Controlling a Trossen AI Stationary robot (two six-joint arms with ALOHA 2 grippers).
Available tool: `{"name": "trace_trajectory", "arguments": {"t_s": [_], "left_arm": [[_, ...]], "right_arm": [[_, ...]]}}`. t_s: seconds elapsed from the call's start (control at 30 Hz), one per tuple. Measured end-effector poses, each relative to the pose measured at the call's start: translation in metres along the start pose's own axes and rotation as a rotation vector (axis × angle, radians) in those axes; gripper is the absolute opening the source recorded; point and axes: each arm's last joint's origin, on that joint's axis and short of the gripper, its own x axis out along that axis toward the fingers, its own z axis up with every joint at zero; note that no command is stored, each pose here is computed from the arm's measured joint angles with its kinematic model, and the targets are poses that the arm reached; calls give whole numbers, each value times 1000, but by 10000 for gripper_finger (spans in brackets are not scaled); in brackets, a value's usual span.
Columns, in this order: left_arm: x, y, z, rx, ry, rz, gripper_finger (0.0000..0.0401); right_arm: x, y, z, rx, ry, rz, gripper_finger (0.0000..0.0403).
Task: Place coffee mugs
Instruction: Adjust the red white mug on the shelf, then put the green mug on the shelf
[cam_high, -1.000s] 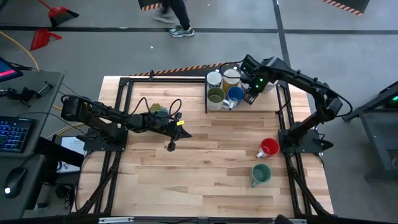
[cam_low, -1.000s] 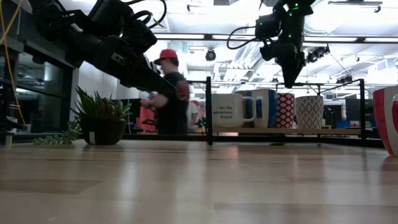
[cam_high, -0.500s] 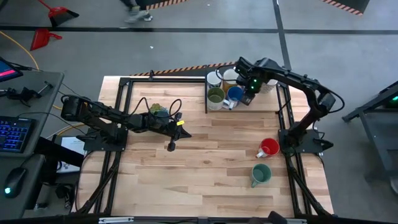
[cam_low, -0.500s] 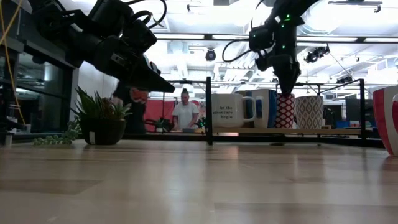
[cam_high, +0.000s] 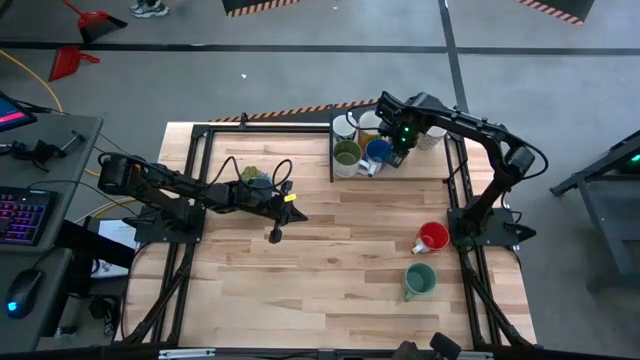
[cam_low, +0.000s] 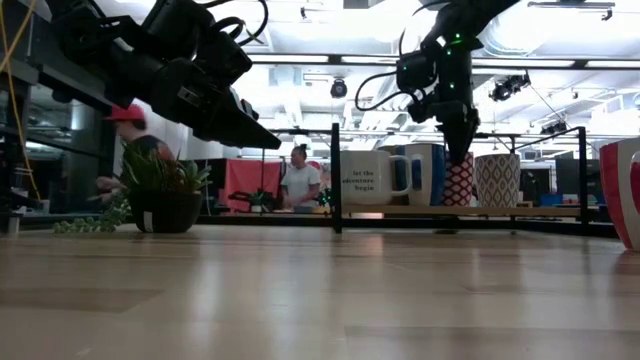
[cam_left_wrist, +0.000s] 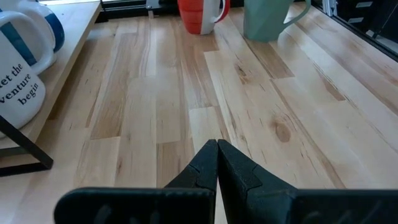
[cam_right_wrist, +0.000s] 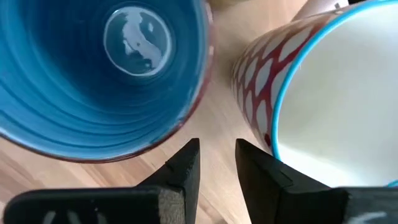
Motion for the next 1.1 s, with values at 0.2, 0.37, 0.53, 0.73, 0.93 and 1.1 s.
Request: {"name": "trace_trajectory", "arguments": {"t_s": [0.2,0.37,0.53,0.73,0.93,1.1], "left_arm": [[0,0,0,0,1,0,0],[0,0,0,-1,1,0,0],[0,0,0,-1,1,0,0],[0,0,0,-1,1,0,0],[0,0,0,-1,1,0,0],[0,0,0,-2,2,0,0]], "right_arm": [[1,-7,-1,23,1,-6,94],[1,-12,-2,37,3,-7,94],[2,-16,-1,47,-6,-10,94],[2,-18,-1,43,-7,-14,94],[2,-20,-2,46,-5,-25,94],[2,-20,-4,49,21,-28,94]]}}
